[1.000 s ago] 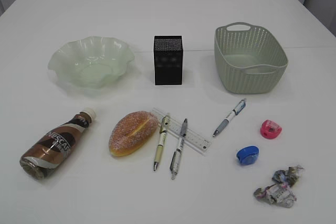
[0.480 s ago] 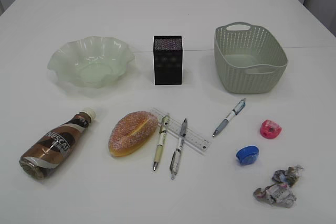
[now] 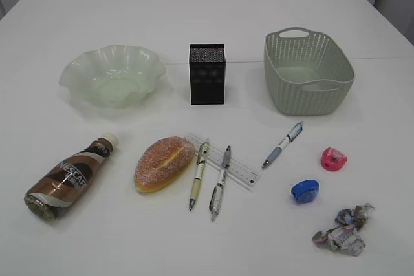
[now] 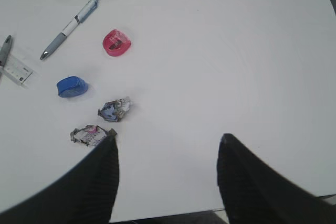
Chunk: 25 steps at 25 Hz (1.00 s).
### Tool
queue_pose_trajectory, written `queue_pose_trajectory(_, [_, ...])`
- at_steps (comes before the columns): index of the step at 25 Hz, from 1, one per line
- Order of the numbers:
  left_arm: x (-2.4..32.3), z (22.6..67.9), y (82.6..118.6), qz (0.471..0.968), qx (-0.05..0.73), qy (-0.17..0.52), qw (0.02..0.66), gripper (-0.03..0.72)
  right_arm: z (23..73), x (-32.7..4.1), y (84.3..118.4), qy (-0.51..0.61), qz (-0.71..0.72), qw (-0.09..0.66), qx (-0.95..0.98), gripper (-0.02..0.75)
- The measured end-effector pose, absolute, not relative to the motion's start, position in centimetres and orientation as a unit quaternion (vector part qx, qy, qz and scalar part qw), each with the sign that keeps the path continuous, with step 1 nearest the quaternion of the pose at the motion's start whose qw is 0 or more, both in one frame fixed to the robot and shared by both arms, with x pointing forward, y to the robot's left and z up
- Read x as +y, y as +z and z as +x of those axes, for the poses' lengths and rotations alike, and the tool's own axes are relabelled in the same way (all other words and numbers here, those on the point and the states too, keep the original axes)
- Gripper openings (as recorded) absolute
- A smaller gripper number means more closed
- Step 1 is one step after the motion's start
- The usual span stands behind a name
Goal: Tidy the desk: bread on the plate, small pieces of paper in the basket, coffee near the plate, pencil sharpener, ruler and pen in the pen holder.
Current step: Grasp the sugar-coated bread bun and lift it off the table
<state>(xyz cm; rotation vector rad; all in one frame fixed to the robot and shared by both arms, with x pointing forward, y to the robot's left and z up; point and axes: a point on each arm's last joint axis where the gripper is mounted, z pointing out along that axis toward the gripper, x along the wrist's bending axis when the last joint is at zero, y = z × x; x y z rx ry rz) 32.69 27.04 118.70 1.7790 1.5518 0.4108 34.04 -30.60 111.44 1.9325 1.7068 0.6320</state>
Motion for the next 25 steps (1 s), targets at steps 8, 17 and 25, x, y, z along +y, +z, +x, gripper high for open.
queue_pose_trajectory(8, [27.04, 32.69, 118.70, 0.691, 0.603, 0.160, 0.364, 0.386, 34.04, -30.71, 111.44, 0.226, 0.706, 0.246, 0.624, 0.467])
queue_pose_trajectory(17, [27.02, 32.68, 118.70, 0.691, 0.603, 0.159, 0.365, 0.386, 34.04, -30.71, 111.44, 0.226, 0.706, 0.246, 0.625, 0.467])
queue_pose_trajectory(25, [26.78, 32.63, 118.76, 0.691, 0.601, 0.148, 0.374, 0.386, 34.04, -30.73, 111.44, 0.226, 0.706, 0.246, 0.625, 0.467])
